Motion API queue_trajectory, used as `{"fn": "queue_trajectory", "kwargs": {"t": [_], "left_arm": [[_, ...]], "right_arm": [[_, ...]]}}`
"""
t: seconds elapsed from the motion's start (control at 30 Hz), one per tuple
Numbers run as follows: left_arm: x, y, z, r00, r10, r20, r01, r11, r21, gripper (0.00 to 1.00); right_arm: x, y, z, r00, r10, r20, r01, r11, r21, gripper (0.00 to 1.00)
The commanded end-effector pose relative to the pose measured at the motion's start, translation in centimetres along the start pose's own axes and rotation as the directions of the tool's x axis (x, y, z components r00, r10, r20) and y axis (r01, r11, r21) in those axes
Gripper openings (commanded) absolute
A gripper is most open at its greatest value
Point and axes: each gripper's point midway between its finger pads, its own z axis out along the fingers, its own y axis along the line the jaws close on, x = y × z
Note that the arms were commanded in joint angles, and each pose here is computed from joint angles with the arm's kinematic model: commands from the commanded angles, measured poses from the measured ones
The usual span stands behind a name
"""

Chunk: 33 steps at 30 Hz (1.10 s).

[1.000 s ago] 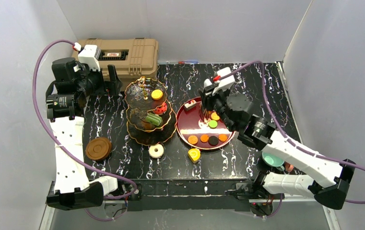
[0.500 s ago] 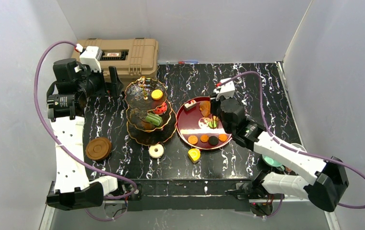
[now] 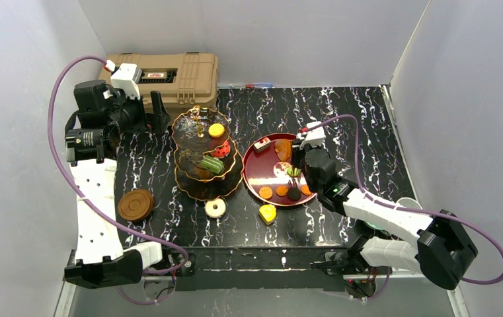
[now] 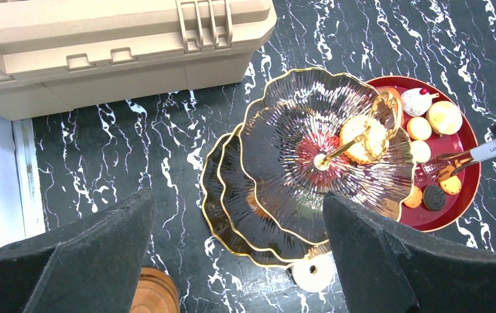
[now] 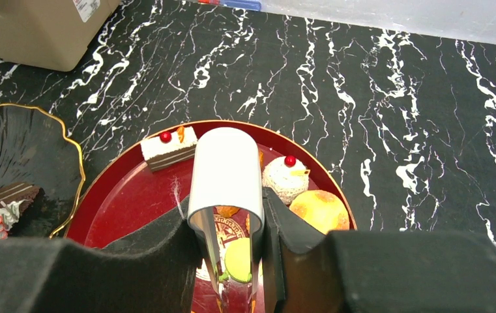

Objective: Serve the afternoon tea
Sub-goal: Pick up the desert from the tray.

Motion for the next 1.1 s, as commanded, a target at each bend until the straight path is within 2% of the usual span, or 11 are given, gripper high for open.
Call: {"fn": "queue_trajectory", "kwargs": {"t": [0.0, 0.1, 0.23, 1.07], "left_arm": [[0.1, -0.2, -0.2, 1.0, 0.006, -0.001, -0.005, 1.0, 0.016, 0.98], [0.1, -0.2, -0.1, 1.0, 0.002, -0.002, -0.002, 1.0, 0.018, 0.98], [0.0, -0.3, -0.2, 1.0, 0.002, 0.002, -0.002, 1.0, 0.019, 0.98], [-0.5, -0.3, -0.5, 1.0, 0.013, 0.02, -0.013, 1.0, 0.013, 0.98]], "right_arm": [[-3.4, -0.4, 0.2, 0.987, 0.077, 0.138, -0.081, 0.996, 0.023, 0.33], [-3.0, -0.9, 0.3, 0.985, 0.081, 0.15, -0.088, 0.995, 0.041, 0.42], [-3.3, -1.1, 0.7, 0.985, 0.078, 0.156, -0.087, 0.995, 0.053, 0.48], [-2.4, -0.8, 3.8, 0.978, 0.127, 0.163, -0.134, 0.991, 0.029, 0.5]]}}
